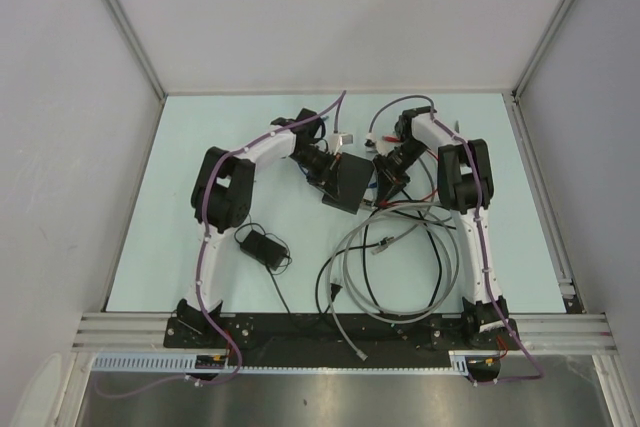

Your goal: Pull the plug from the switch port

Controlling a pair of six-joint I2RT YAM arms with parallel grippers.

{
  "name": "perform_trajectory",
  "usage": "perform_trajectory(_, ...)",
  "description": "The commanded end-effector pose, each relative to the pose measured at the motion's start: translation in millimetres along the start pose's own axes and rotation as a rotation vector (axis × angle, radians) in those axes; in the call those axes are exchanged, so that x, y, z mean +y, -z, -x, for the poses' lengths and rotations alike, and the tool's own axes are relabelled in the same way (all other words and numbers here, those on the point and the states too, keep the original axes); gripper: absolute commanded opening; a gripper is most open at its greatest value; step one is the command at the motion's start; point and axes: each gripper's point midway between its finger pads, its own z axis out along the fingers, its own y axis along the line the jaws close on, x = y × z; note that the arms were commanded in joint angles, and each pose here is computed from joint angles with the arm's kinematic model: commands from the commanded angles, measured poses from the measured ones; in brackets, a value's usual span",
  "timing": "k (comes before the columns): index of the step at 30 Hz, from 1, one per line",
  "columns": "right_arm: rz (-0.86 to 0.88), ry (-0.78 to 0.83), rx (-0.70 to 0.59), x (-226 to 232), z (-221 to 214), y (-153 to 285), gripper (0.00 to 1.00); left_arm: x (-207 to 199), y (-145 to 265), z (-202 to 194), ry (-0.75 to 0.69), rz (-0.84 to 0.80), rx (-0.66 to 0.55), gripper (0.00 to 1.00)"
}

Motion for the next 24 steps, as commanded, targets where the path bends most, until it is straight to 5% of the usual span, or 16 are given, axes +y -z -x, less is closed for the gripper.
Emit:
perform_trajectory(1,-0.101,0.049,0.058,-25,-11,6,0.08,64,-18,-41,-0.037,0.228,0.140,0.00)
perform_trajectory(5,-0.006,0.117,-0.096,1,5,49,0.09,59,-13,-36,-0.070,0.221,0.129,0.00)
perform_trajectory(19,-0.307,0.230,-0.409,-13,44,168,0.13,35,-2,-16,-0.081,0.149,0.063,0.00)
perform_trajectory(24,-0.343,0.210,-0.416,-22,48,170,0.14,22,4,-7,-0.072,0.109,0.032,0.00)
